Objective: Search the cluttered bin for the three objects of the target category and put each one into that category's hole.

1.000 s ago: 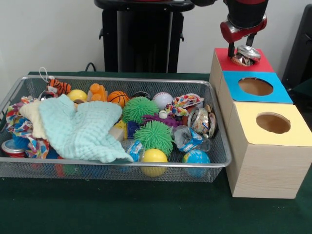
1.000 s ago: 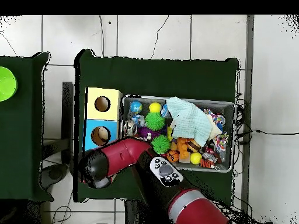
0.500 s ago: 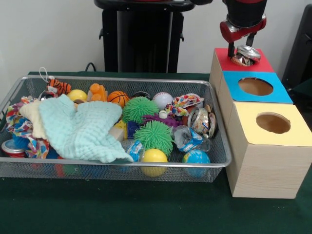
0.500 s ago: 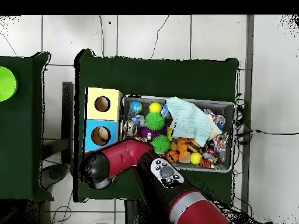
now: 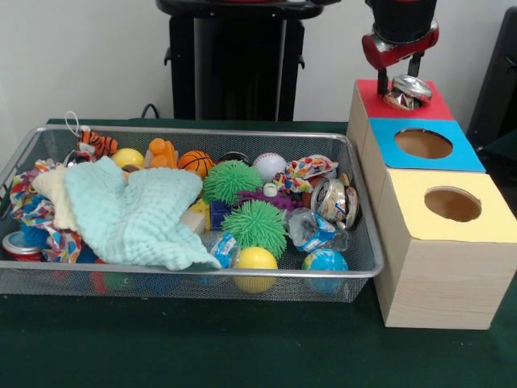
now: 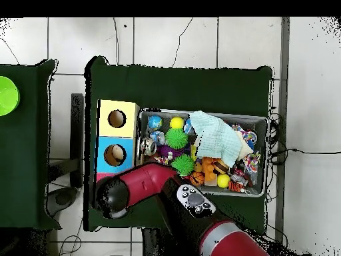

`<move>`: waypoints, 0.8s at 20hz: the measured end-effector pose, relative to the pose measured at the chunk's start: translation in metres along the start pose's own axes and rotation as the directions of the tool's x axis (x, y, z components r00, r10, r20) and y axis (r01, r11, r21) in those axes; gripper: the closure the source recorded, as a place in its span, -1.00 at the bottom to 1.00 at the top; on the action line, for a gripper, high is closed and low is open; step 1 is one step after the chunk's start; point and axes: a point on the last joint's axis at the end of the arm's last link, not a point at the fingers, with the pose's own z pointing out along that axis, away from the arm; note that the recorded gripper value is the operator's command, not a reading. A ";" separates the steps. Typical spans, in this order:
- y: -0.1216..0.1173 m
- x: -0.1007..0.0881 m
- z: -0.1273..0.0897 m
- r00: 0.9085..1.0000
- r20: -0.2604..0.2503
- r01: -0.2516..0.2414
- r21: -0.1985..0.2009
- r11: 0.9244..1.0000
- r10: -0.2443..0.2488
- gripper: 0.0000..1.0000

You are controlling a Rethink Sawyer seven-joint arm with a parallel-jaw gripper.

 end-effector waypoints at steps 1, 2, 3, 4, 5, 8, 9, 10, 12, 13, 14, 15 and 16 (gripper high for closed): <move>-0.002 0.003 0.000 1.000 0.025 -0.002 -0.018 1.000 0.003 1.00; -0.005 0.006 -0.001 0.999 0.048 -0.003 -0.034 0.999 0.004 1.00; -0.008 0.009 -0.001 0.997 0.074 0.000 -0.055 0.998 0.004 1.00; -0.010 0.013 -0.001 0.995 0.101 0.003 -0.076 0.997 0.005 1.00; -0.012 0.015 -0.001 0.993 0.119 0.006 -0.091 0.996 0.005 1.00; -0.024 0.030 0.000 0.971 0.240 0.029 -0.186 0.982 0.017 1.00; -0.026 0.037 0.003 0.954 0.300 0.045 -0.214 0.976 0.022 1.00; -0.029 0.044 0.005 0.934 0.357 0.062 -0.242 0.968 0.029 1.00; -0.031 0.056 0.011 0.885 0.463 0.101 -0.285 0.953 0.045 1.00; -0.030 0.061 0.013 0.855 0.516 0.123 -0.300 0.946 0.053 1.00; -0.022 0.068 0.017 0.776 0.627 0.180 -0.332 0.926 0.074 1.00; -0.015 0.068 0.018 0.725 0.682 0.211 -0.350 0.912 0.094 1.00; -0.012 0.067 0.019 0.697 0.710 0.229 -0.358 0.905 0.105 1.00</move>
